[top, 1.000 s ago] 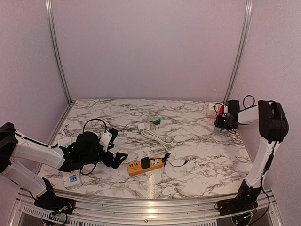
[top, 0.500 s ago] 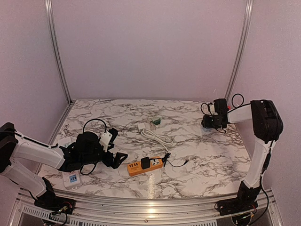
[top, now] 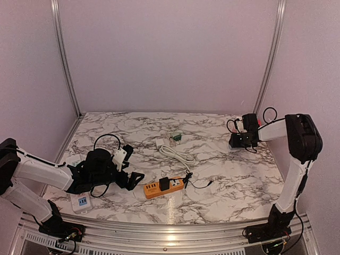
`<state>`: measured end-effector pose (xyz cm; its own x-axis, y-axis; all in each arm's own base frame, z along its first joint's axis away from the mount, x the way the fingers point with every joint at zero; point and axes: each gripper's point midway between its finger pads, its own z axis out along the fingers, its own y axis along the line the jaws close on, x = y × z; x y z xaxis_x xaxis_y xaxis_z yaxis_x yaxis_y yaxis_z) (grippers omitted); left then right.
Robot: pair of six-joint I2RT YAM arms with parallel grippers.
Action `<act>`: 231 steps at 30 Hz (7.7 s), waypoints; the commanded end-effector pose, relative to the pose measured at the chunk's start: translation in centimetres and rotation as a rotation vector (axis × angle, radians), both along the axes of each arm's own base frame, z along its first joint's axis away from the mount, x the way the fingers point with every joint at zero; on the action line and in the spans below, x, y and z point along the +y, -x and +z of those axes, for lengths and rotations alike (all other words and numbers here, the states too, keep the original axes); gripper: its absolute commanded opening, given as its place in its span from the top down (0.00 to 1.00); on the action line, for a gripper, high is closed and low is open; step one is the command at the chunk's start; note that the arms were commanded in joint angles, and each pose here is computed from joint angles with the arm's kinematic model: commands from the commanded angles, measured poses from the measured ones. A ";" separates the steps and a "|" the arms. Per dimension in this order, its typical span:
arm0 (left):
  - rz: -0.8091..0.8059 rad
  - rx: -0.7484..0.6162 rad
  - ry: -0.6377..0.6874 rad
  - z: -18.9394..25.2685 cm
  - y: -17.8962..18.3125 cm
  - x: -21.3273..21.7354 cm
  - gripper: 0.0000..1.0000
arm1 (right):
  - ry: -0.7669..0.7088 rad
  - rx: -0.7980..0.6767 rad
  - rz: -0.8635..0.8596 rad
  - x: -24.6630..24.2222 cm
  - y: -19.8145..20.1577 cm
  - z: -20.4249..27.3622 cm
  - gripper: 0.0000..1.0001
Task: Insert the plug
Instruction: Move the plug to the center of the board, then move the socket to the center of the board.
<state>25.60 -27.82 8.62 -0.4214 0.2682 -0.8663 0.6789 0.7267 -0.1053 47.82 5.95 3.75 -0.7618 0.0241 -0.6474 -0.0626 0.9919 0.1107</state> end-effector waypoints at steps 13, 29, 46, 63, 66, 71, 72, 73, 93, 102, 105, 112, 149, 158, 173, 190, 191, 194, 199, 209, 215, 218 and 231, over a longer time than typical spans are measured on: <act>-0.002 -0.006 0.028 0.5 -0.3 -0.3 0.01 | 0.029 -0.063 0.233 11.1 -0.5 3.9 0.68; 0.004 -0.025 0.033 1.0 -0.2 0.0 0.01 | 0.022 -0.061 0.460 25.8 -2.0 1.8 0.67; 0.007 -0.024 0.033 1.0 -0.3 0.0 0.01 | 0.049 -0.065 0.510 27.3 -0.7 3.0 0.54; 0.005 -0.023 0.034 1.0 -0.2 0.0 0.01 | 0.165 -0.107 0.699 30.7 6.4 7.1 0.54; 0.007 -0.021 0.032 0.9 -0.2 0.0 0.01 | 0.152 -0.077 0.754 31.3 7.6 6.0 0.55; 0.005 -0.023 0.035 1.0 -0.2 0.0 0.01 | 0.147 -0.018 0.826 31.9 9.0 4.2 0.55; 0.006 -0.023 0.035 1.0 -0.2 0.0 0.01 | 0.154 -0.009 0.826 31.8 9.0 3.8 0.55; 0.005 -0.023 0.035 1.0 -0.2 0.0 0.01 | 0.165 0.001 0.826 31.6 9.0 3.3 0.55; 0.006 -0.026 0.033 1.1 -0.2 0.1 0.01 | 0.253 0.076 0.816 30.8 7.9 -1.2 0.57; 0.003 -0.018 0.031 0.8 -0.3 -0.1 0.01 | 0.296 0.070 0.833 30.9 6.9 -1.3 0.56; 0.003 -0.019 0.030 0.8 -0.2 0.0 0.01 | 0.295 0.093 0.828 30.8 7.0 -2.0 0.61; 0.005 -0.023 0.029 0.9 -0.3 0.0 0.01 | 0.242 0.090 0.814 30.6 8.0 -0.9 0.88; 0.001 -0.035 0.044 1.5 -0.1 0.1 0.01 | -0.264 -0.060 -0.370 -2.4 10.1 2.9 0.75; 0.001 -0.038 0.045 1.6 -0.1 0.1 0.01 | -0.337 -0.005 -0.492 -4.9 12.7 0.8 0.59; -0.004 -0.024 0.040 1.2 -0.2 -0.2 0.01 | -0.198 -0.152 -0.321 -4.8 8.5 9.2 0.62; -0.005 -0.025 0.038 1.2 -0.1 -0.2 0.01 | -0.066 0.096 -0.170 -0.7 2.0 2.1 0.65; -0.007 -0.024 0.040 1.2 -0.1 -0.2 0.01 | -0.059 0.118 -0.169 -0.7 2.1 1.5 0.65; -0.009 -0.023 0.040 1.2 -0.1 -0.2 0.01 | -0.043 0.150 -0.159 -0.8 2.5 0.5 0.65; -0.007 -0.032 0.039 1.4 -0.2 -0.2 0.01 | -0.050 0.170 -0.182 -1.6 4.3 -0.3 0.65; -0.010 -0.040 0.044 1.7 -0.1 -0.1 0.01 | -0.164 0.194 -0.286 -4.1 10.1 -0.9 0.64; -0.015 -0.043 0.047 1.9 -0.1 -0.2 0.01 | -0.205 0.156 -0.311 -4.0 13.3 0.8 0.63; -0.015 -0.046 0.047 1.9 -0.1 -0.2 0.01 | -0.249 0.140 -0.296 -3.3 14.6 1.8 0.63; -0.011 -0.032 0.042 1.5 -0.2 -0.3 0.01 | 0.012 -0.107 0.286 4.2 13.2 10.5 0.63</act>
<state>25.39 -27.94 9.31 -0.4096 0.2571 -0.8753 0.6896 0.7154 -0.1126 33.74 5.22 10.65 -0.7675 0.1231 -0.6291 -0.0404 0.9701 0.2391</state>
